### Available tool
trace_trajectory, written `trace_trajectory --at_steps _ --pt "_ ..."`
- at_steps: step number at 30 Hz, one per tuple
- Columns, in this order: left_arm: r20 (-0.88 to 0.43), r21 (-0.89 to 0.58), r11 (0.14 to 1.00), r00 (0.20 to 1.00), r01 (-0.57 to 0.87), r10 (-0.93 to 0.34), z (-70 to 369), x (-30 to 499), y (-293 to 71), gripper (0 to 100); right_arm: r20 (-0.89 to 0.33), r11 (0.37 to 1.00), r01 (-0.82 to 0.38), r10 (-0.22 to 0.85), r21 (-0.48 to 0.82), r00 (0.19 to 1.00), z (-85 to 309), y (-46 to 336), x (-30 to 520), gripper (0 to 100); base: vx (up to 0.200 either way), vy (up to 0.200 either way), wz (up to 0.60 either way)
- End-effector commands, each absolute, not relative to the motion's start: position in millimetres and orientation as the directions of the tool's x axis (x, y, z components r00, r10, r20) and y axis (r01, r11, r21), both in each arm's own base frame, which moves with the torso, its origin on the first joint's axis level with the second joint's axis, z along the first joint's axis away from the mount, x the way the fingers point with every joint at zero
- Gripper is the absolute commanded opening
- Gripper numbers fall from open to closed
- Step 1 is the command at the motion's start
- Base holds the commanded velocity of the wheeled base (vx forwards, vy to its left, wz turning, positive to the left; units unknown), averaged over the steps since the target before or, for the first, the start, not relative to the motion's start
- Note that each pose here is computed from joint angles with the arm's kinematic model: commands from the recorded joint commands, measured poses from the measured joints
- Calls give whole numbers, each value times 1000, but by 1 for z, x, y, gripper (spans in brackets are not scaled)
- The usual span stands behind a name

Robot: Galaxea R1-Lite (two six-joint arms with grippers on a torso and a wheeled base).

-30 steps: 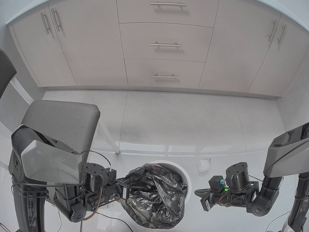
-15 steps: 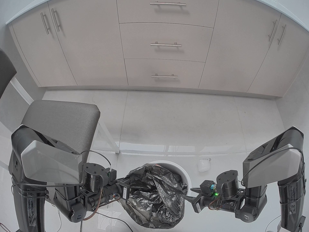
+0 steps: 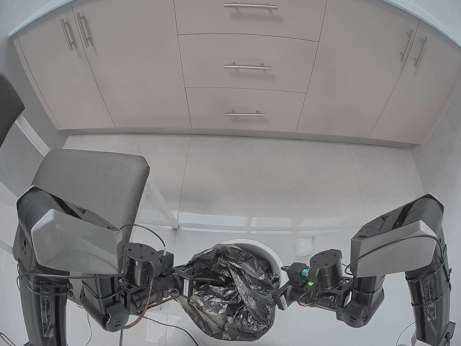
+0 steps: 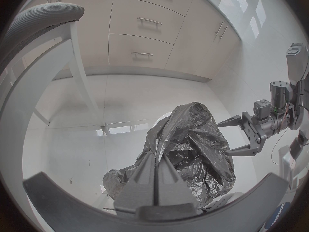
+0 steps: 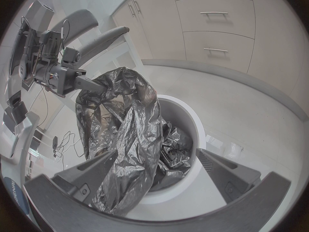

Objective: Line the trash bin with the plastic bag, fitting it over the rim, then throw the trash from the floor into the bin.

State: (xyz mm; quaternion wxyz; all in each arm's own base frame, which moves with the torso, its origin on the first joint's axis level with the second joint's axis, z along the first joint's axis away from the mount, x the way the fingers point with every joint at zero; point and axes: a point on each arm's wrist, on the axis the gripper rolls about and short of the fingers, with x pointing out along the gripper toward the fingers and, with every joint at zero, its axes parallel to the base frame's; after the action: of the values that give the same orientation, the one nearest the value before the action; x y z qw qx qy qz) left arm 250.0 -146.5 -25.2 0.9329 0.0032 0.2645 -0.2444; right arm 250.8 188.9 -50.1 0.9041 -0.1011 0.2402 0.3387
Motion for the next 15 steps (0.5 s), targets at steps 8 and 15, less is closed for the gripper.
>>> trace_trajectory --at_steps 8,15 --pt "-495 -123 881 741 456 -453 -26 251 -147 0 -528 747 -664 562 -5 636 -79 205 275 100 0 0 0" --pt "-498 -123 881 740 456 -452 -27 251 -146 0 -522 745 -668 567 -5 637 -81 208 277 0 0 0 0"
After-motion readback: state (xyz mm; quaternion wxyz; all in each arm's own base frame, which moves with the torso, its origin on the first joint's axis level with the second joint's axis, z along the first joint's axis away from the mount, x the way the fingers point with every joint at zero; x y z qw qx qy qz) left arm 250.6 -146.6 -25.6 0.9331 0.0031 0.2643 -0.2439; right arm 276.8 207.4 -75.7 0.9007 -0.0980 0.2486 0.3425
